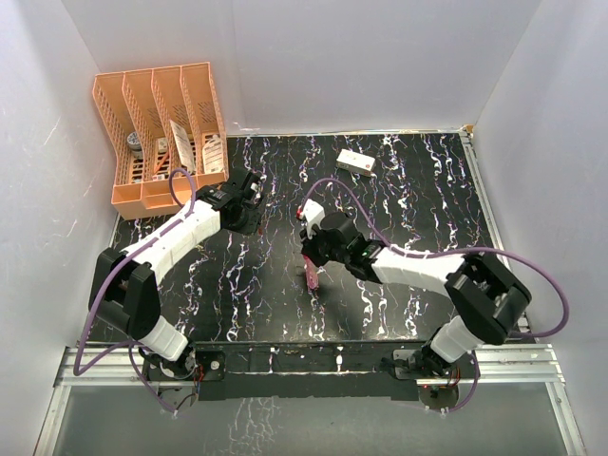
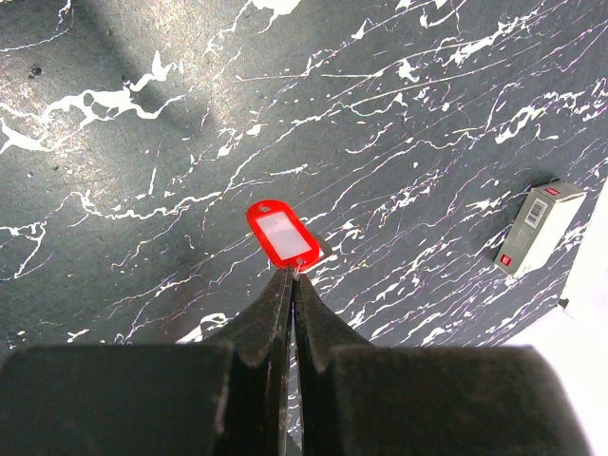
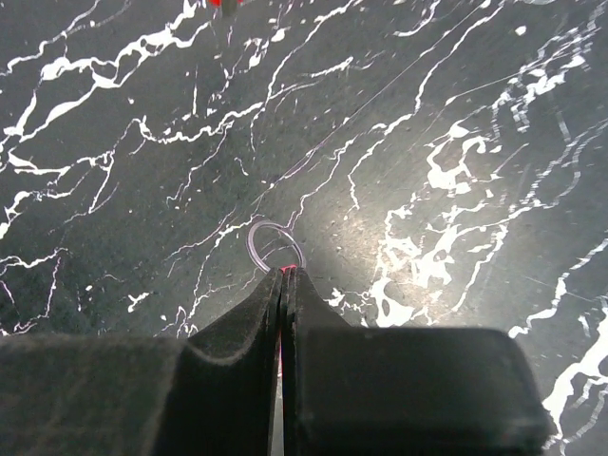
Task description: Put the keys on the keyring
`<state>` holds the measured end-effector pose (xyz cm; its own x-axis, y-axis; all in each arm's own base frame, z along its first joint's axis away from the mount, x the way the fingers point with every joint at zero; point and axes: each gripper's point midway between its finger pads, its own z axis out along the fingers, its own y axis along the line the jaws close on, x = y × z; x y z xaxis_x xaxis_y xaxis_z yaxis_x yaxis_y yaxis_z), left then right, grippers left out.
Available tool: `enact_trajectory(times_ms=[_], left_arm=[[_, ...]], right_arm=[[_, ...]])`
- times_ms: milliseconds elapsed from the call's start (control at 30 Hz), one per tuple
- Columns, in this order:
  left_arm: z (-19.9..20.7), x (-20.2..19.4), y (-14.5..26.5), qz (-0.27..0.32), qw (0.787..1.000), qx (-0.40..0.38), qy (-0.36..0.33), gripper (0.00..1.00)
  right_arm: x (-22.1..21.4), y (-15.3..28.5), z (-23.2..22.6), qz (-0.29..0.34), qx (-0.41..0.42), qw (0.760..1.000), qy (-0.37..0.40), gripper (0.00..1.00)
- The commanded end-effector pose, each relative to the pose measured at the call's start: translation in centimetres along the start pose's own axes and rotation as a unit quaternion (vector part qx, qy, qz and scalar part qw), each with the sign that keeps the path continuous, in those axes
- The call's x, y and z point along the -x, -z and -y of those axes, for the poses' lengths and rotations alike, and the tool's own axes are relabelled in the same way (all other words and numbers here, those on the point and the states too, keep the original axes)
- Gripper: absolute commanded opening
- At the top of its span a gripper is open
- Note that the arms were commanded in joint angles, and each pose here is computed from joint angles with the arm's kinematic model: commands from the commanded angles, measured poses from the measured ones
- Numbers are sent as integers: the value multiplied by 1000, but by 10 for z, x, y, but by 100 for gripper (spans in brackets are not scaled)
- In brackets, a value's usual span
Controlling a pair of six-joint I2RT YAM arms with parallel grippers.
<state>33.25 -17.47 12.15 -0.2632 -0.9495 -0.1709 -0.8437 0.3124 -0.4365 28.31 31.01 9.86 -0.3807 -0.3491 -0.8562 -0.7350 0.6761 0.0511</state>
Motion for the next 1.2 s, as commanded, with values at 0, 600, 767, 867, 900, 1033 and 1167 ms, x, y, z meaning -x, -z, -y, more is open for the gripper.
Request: enact_trajectory(times_ms=[0, 600, 767, 867, 900, 1033, 1167], left_arm=[[3, 5, 12, 1, 1000, -15, 1, 0], [0, 3, 8, -1, 1000, -9, 1, 0], [0, 3, 6, -1, 1000, -8, 1, 0], [1, 3, 6, -1, 1000, -8, 0, 0], [1, 3, 6, -2, 1000, -7, 0, 0], [0, 2, 5, -3, 1000, -5, 0, 0], [0, 2, 5, -4, 1000, -6, -2, 0]], right_arm=[[21, -14, -7, 33, 47, 998, -19, 0], [10, -20, 15, 37, 62, 996, -44, 7], [7, -16, 17, 24, 56, 997, -38, 36], [7, -9, 17, 25, 53, 998, -35, 42], [9, -5, 17, 29, 52, 998, -29, 46], [9, 4, 19, 29, 49, 998, -2, 57], [6, 5, 17, 17, 62, 997, 33, 60]])
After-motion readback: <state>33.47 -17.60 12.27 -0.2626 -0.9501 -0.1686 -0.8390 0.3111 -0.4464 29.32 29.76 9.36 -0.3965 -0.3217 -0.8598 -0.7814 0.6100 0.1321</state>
